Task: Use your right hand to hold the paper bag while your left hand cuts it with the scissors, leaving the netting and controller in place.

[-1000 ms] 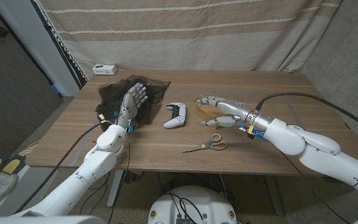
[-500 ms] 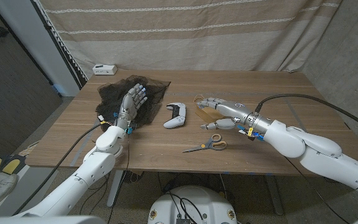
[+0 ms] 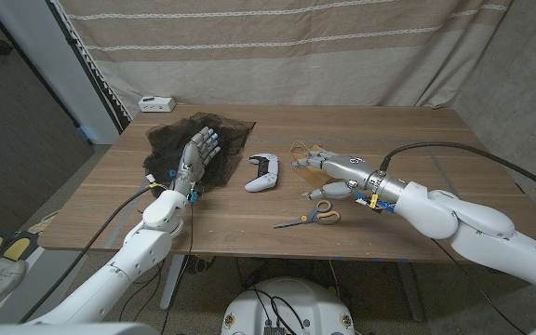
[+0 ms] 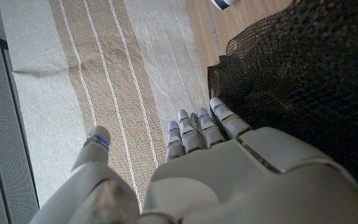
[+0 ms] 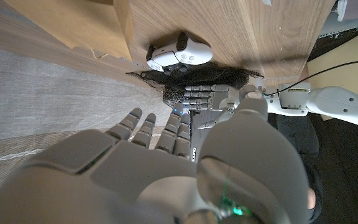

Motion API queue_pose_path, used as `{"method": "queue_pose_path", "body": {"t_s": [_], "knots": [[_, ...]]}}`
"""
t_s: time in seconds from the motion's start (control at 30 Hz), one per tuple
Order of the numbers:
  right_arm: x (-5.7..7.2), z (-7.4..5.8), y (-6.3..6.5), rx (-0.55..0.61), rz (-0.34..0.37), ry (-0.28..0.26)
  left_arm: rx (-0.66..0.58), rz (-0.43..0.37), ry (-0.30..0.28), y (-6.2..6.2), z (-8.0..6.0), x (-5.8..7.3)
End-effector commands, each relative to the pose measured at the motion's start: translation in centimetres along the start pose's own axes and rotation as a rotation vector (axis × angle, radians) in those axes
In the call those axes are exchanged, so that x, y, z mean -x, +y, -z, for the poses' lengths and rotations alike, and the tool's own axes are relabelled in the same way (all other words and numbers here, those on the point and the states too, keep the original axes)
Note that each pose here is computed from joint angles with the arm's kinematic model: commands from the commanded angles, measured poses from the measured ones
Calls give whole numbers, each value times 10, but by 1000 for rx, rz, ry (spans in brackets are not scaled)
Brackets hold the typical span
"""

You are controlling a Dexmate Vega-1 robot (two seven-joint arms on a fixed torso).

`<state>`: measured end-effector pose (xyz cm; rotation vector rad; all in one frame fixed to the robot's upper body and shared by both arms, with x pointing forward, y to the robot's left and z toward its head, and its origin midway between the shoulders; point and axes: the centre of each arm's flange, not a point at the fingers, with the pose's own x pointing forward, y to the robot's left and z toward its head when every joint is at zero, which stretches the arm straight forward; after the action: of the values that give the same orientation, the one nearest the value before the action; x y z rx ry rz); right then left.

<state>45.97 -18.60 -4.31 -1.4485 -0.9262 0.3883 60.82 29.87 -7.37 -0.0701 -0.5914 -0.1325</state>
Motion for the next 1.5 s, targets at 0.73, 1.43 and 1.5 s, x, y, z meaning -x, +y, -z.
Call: {"method": "queue_pose_path", "body": {"t_s": [0.73, 1.43, 1.5], "knots": [[5, -20, 8, 107, -89, 2, 9, 4, -6, -1, 2, 12], [4, -27, 18, 145, -135, 11, 8, 16, -2, -2, 2, 16], [4, -28, 20, 141, -147, 9, 11, 14, -2, -2, 2, 17]]}}
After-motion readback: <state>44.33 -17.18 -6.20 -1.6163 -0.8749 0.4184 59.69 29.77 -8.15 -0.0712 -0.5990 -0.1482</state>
